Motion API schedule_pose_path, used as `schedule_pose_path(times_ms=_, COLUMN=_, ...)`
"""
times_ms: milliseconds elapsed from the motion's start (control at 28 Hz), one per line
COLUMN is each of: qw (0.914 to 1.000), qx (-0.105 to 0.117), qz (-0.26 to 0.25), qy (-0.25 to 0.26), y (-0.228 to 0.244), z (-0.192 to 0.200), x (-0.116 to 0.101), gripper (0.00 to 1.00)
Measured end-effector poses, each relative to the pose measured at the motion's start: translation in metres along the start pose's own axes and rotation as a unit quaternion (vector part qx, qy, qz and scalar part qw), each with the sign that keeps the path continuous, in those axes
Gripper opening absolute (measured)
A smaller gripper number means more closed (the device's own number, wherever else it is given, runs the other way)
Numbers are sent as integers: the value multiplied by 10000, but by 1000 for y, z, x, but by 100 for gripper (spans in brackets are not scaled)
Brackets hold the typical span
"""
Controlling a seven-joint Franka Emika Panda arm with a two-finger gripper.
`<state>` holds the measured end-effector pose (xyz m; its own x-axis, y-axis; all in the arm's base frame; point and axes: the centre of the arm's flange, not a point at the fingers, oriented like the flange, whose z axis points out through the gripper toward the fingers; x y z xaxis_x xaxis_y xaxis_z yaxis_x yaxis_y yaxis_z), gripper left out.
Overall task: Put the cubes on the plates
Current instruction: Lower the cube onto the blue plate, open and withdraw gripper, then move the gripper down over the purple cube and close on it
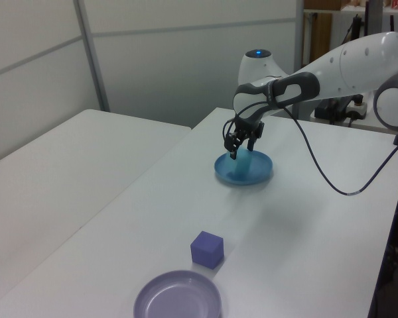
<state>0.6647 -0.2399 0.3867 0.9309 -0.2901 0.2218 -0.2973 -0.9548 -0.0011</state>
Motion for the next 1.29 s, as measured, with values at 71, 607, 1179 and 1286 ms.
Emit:
schedule_pose_path(times_ms=71, qw=10000, qx=3, qz=-7, qy=6, y=-1, z=-1, x=0, gripper=90)
schedule_pose_path(times_ms=607, qw=9984, qx=50, qz=-106, qy=-550, y=-15, z=-17, x=-10, gripper=100)
schedule_pose_path(times_ms=1179, qw=9758, qx=85, qz=-1301, qy=-1757, y=-201, z=-53, x=-66, gripper=100)
schedule_pose_path(times_ms=1286, qw=9693, qx=34, qz=-1507, qy=-1944, y=-243, z=-53, x=-85, gripper=100)
